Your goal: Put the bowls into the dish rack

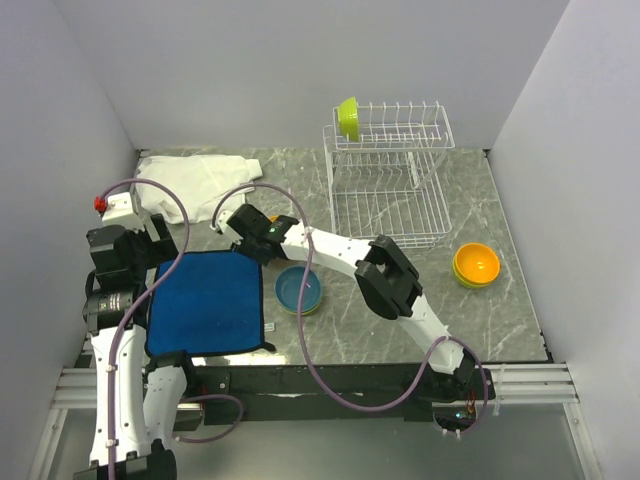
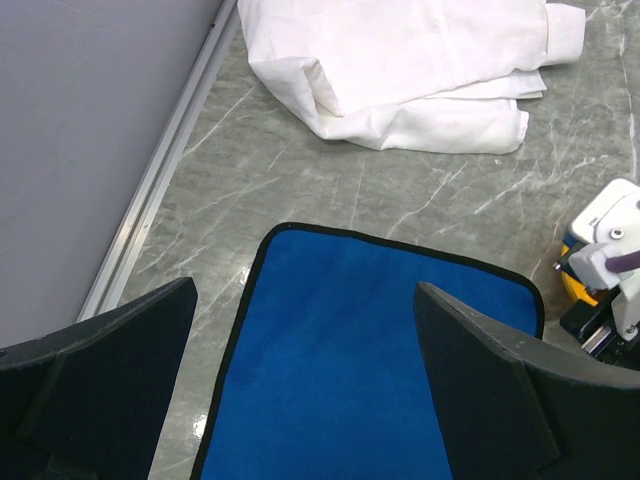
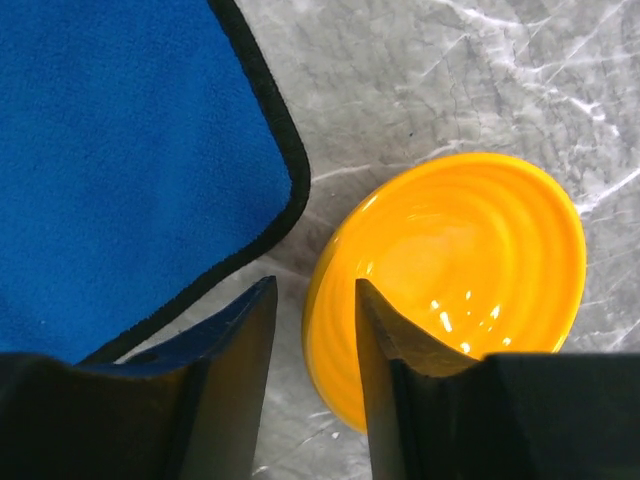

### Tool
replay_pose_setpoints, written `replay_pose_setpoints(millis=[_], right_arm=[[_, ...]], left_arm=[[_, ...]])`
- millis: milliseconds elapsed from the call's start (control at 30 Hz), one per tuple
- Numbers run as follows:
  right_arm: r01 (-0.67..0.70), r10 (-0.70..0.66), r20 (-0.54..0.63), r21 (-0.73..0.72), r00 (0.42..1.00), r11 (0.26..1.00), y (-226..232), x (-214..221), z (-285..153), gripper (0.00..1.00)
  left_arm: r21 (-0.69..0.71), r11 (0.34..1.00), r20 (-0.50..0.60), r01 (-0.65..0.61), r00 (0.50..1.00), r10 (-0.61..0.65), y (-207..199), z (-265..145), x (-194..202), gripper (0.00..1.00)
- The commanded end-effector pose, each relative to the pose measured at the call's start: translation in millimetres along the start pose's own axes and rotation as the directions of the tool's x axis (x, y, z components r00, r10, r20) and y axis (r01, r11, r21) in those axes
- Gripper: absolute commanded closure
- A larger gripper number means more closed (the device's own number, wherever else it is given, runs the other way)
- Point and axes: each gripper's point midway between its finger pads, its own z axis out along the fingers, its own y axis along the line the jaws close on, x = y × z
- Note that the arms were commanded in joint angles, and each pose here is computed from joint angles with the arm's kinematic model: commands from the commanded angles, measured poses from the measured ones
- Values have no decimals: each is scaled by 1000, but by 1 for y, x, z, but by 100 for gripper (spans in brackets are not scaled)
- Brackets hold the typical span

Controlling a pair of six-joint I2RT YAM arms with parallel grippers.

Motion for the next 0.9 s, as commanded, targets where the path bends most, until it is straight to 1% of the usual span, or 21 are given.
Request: replay_pose_setpoints(millis=[0, 33, 133, 300, 433, 500, 533, 567, 600, 700, 767, 800, 867], right_arm=[[-29, 28, 38, 27, 999, 999, -17, -16, -6, 63], [-35, 34, 40, 30, 999, 999, -18, -17, -6, 66], [-34, 33, 34, 31, 999, 999, -19, -15, -6, 71], [-27, 27, 17, 21, 999, 999, -18, -8, -4, 72], [-7, 7, 7, -6, 1000, 1000, -14, -5, -5, 84], [3, -3, 11, -21, 1000, 1000, -11, -7, -7, 89], [4, -3, 21, -17, 1000, 1000, -14, -10, -12, 97], [7, -6, 29, -17, 1000, 1000, -15, -13, -17, 100], [7, -7, 35, -16, 999, 1000, -17, -15, -22, 100], [8, -8, 107, 2, 994, 1000, -31, -39, -65, 100], [6, -5, 127, -6, 992, 1000, -37, -50, -86, 100], [-5, 6, 152, -12, 988, 1000, -47, -63, -110, 100], [-29, 39, 203, -49, 978, 998, -57, -77, -137, 100]], left_arm=[[12, 1000, 29, 23, 999, -24, -2, 2, -8, 3], [12, 1000, 24, 24, 999, -24, -2, 2, -7, 3], [12, 1000, 17, 27, 999, -27, -1, 2, -4, 3], [17, 999, 17, 34, 999, -34, -1, 3, -3, 3], [22, 999, 20, 34, 999, -34, -2, 3, -2, 3], [26, 999, 14, 34, 999, -34, -3, 2, 0, 3], [26, 999, 12, 37, 999, -37, -3, 2, 0, 3], [30, 999, 13, 37, 999, -37, -4, 1, -1, 3], [33, 999, 13, 38, 999, -38, -4, 1, -1, 3], [43, 998, 35, 35, 999, -36, -6, -1, -9, 3], [72, 997, 54, 31, 998, -34, -11, -3, -15, 3], [82, 996, 64, 29, 997, -34, -13, -3, -18, 3], [110, 994, 102, 12, 995, -23, -19, -5, -30, 3]])
